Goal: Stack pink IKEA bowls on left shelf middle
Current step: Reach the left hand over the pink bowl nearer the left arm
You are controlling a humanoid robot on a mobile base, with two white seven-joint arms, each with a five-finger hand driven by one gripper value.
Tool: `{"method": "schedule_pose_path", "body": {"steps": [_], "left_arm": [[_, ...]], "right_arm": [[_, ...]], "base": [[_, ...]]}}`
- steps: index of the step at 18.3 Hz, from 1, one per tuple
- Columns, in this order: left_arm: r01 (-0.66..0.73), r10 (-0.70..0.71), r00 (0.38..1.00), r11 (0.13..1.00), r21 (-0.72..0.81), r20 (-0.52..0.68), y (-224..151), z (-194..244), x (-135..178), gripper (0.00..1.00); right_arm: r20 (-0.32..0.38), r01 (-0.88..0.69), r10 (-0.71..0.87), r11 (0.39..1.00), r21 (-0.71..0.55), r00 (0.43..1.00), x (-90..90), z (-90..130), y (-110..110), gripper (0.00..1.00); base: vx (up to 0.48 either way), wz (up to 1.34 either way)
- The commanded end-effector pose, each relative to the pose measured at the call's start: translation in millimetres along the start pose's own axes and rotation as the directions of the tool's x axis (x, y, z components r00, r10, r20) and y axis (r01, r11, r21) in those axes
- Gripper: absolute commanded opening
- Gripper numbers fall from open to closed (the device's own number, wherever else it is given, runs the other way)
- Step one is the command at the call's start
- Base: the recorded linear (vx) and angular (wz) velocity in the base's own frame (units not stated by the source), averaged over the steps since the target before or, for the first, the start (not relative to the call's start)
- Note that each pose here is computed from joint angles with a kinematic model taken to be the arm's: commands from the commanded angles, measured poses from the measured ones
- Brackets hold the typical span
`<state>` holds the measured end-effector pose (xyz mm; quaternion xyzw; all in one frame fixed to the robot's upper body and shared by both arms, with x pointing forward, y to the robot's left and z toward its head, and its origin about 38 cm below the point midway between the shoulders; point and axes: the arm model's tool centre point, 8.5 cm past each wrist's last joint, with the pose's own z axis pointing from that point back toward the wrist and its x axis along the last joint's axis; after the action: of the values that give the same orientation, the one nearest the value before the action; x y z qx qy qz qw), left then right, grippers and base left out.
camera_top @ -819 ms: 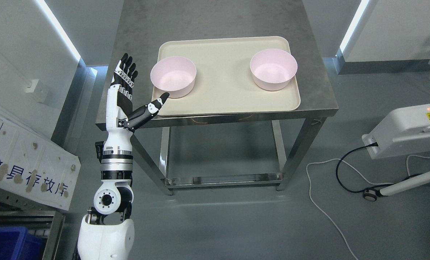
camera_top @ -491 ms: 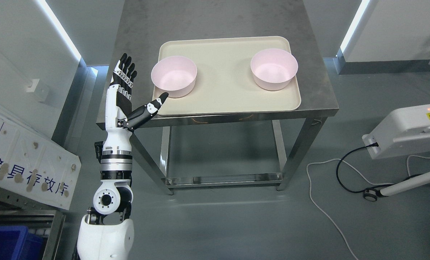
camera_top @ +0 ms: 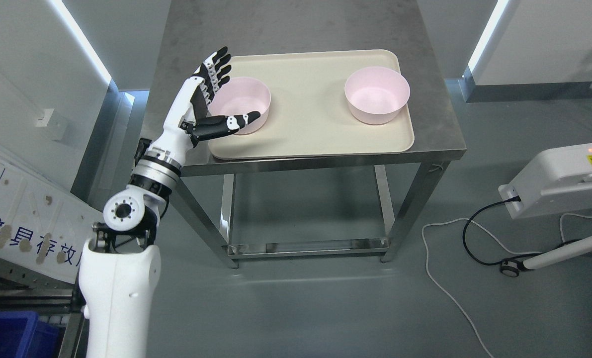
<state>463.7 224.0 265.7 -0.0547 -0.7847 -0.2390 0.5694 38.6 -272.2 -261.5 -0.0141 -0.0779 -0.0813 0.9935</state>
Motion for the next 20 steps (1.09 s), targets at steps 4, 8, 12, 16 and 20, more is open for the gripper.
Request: {"method": "schedule_pose_path", "body": {"steps": [4,8,12,16,20], "left_arm": [[0.251,-0.256,0.949,0.967,-0.050,-0.185,66.0,-41.7,4.4,1.00],[0.268,-0.287,0.930,0.957,-0.113,-0.228,50.3,-46.8,-12.0,0.96],[0.230,-0.272,0.925,0.956,-0.182,-0.263,19.3,-56.0,-34.5,0.86],[0.213,-0.265,0.918,0.957,-0.197,-0.294,6.2,-65.8,-45.6,0.74],[0.322,-0.370,0.882,0.925,-0.200,-0.292,16.9,-78.9,-40.2,0.72]], "right_arm": [[0.002,-0.003,0.003,1.000,-0.017,1.000,2.1,0.6,-11.0,1.00],[0.002,-0.003,0.003,1.000,-0.017,1.000,2.1,0.6,-11.0,1.00],[0.001,-0.003,0.003,1.000,-0.017,1.000,1.1,0.7,-11.2,1.00],[0.002,-0.003,0.003,1.000,-0.017,1.000,2.1,0.6,-11.0,1.00],[0.002,-0.003,0.003,1.000,-0.017,1.000,2.1,0.6,-11.0,1.00]], "base": [[0.000,0.00],[0.000,0.00],[0.000,0.00],[0.000,0.00],[0.000,0.00]]}}
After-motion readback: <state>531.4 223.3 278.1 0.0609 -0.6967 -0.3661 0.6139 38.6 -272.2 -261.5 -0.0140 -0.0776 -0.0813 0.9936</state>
